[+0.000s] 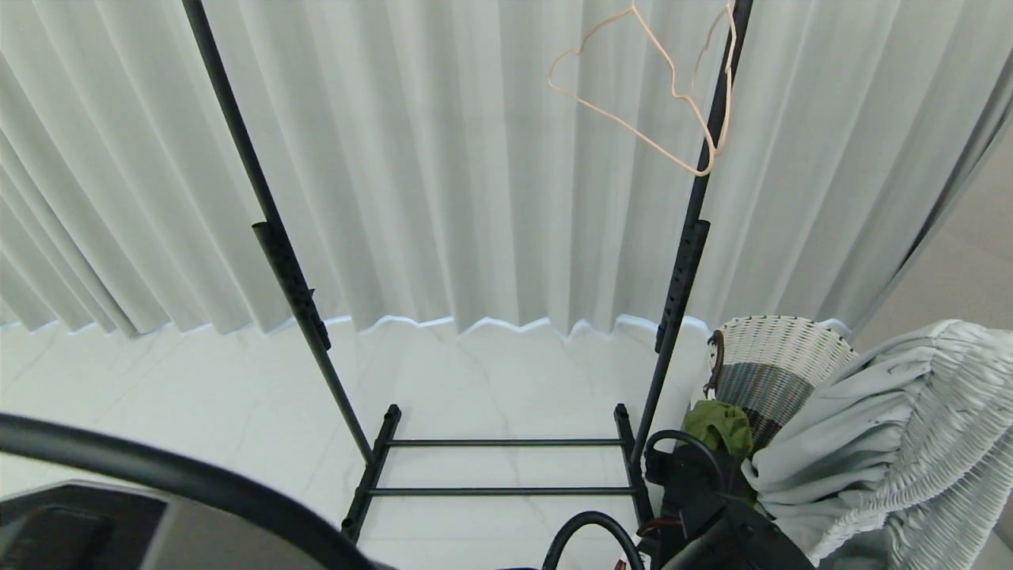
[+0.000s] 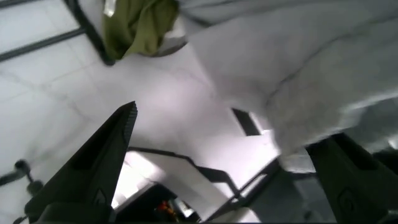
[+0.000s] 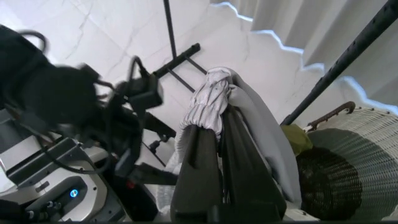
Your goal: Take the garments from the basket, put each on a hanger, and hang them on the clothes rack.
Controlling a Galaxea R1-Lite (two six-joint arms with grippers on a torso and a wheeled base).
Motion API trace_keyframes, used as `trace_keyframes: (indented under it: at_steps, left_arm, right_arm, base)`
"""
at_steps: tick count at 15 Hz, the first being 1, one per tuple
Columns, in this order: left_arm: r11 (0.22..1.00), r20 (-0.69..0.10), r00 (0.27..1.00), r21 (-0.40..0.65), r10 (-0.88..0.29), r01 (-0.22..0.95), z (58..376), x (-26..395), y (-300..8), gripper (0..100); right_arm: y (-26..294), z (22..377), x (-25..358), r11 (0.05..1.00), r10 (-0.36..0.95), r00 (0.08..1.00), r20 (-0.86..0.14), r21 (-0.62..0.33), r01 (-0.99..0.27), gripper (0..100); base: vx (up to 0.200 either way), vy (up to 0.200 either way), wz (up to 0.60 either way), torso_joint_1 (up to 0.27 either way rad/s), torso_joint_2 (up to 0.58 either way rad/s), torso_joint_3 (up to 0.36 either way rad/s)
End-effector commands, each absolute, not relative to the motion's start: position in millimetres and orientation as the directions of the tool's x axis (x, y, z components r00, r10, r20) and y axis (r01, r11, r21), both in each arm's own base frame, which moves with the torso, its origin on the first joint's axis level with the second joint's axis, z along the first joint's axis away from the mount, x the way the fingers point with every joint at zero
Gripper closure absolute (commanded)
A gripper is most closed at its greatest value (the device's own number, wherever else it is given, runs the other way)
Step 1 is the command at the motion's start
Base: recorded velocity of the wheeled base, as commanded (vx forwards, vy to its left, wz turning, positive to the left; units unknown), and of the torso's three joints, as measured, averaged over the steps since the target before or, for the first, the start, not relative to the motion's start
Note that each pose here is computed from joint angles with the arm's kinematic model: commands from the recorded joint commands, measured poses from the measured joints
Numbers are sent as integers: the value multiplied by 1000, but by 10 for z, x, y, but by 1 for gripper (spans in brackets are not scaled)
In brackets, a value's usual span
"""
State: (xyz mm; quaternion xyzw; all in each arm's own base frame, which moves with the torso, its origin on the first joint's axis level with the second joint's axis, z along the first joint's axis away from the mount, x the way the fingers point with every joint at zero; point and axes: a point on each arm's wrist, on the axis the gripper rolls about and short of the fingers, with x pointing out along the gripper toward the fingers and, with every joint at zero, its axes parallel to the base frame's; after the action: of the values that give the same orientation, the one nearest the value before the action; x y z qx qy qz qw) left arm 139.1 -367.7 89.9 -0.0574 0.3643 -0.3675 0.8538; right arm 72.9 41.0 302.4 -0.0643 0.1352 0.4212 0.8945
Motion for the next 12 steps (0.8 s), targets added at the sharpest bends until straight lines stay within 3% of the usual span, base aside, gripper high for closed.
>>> trace_keyframes:
  at_steps: [1, 2, 3, 9, 11, 12]
  left_arm:
    - [747, -623, 458, -342, -634, 570, 703, 1415, -3672, 0]
    - [751, -633, 454, -336, -627, 568, 672, 1401, -3651, 0]
    - [750, -637, 450, -334, -626, 571, 671, 1376, -3635, 100]
    - [753, -646, 472, -256, -600, 606, 738, 1012, -3428, 100]
    - [724, -603, 468, -289, -646, 627, 995, 905, -3296, 100]
    - [691, -531, 481, -324, -698, 646, 1322, 884, -3177, 100]
  right_arm:
    - [402, 3025, 707, 637, 736, 610, -292, -5, -771, 100]
    - [399, 3023, 700, 637, 737, 611, -291, -5, -771, 100]
    - [394, 3022, 693, 638, 736, 612, -290, -6, -770, 100]
    - [384, 2872, 687, 654, 703, 626, -337, -41, -756, 100]
    - [386, 2837, 694, 636, 699, 625, -348, -97, -766, 100]
    - [387, 2837, 694, 622, 700, 624, -348, -131, -772, 100]
  base:
    - [0, 0, 0, 0, 0, 0]
    - [0, 0, 0, 0, 0, 0]
    - [0, 0, 0, 0, 0, 0]
    - [0, 0, 0, 0, 0, 0]
    - [0, 0, 0, 0, 0, 0]
    - [0, 0, 0, 0, 0, 0]
